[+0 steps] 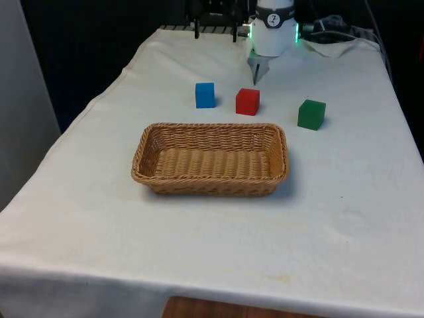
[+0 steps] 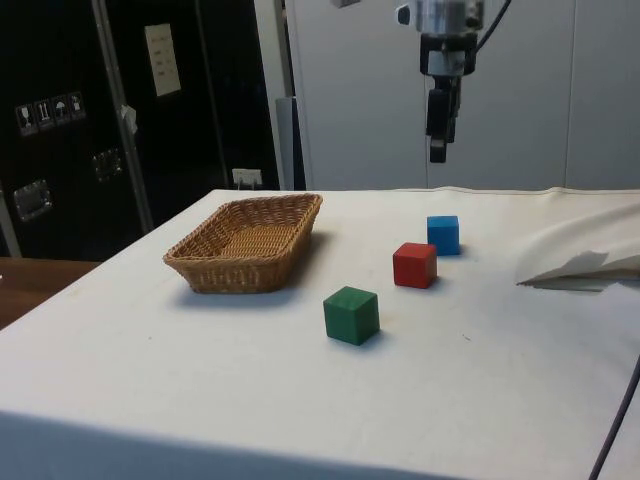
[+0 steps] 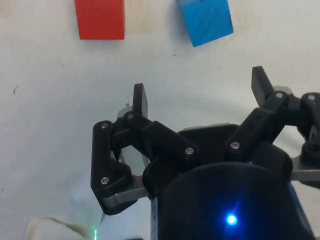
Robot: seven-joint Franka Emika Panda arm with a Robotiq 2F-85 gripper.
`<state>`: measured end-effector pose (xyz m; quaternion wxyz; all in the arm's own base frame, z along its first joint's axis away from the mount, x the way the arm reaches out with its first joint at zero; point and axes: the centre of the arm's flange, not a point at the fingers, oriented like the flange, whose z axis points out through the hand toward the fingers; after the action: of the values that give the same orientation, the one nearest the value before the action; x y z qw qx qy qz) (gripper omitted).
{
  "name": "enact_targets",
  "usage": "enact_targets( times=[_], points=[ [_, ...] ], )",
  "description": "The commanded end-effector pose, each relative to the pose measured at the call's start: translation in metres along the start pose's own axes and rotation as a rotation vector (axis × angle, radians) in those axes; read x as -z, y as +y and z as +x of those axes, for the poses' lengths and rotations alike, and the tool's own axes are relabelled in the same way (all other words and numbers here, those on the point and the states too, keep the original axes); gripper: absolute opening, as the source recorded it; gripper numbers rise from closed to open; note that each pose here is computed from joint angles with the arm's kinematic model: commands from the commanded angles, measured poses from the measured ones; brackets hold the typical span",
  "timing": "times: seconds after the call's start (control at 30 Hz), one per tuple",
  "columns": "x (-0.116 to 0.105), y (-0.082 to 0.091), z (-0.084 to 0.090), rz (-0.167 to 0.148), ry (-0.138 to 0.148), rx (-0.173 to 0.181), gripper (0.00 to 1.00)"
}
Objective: Pick up the blue cube and place it into the basket.
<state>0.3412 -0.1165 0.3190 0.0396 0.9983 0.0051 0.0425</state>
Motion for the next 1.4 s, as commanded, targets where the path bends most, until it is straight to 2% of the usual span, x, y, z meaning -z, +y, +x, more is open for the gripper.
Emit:
enact_targets(
  times=[0.0,0.03,0.23,0.3,0.33,0.37,0.6,0.63,0.67,0.9,0.93,0.97,1.17,1.2,1.23,1.37],
  points=[
    [-0.003,0.000,-0.001,0.001,0.009,0.001,1.00],
    [-0.006,0.002,0.000,-0.007,0.029,0.005,1.00],
    [-0.020,0.003,0.002,-0.004,0.048,0.004,1.00],
    [-0.024,0.002,0.002,-0.001,0.041,0.002,1.00],
    [-0.027,0.003,0.002,-0.005,0.053,0.002,1.00],
    [-0.030,0.003,0.002,-0.005,0.054,0.002,1.00],
    [-0.045,0.003,0.001,-0.004,0.057,0.001,1.00],
    [-0.045,0.002,0.002,-0.004,0.045,0.001,1.00],
    [-0.049,0.002,0.000,-0.004,0.055,0.002,1.00],
    [-0.061,0.007,-0.001,-0.006,0.058,0.008,1.00],
    [-0.061,0.006,0.000,-0.008,0.048,0.007,1.00],
    [-0.062,0.008,-0.001,-0.007,0.059,0.010,1.00],
    [-0.066,0.016,-0.003,-0.007,0.056,0.025,1.00],
    [-0.065,0.015,-0.002,-0.010,0.045,0.022,1.00],
    [-0.067,0.017,-0.003,-0.007,0.053,0.028,1.00],
    [-0.070,0.020,-0.004,-0.008,0.046,0.041,1.00]
  ],
)
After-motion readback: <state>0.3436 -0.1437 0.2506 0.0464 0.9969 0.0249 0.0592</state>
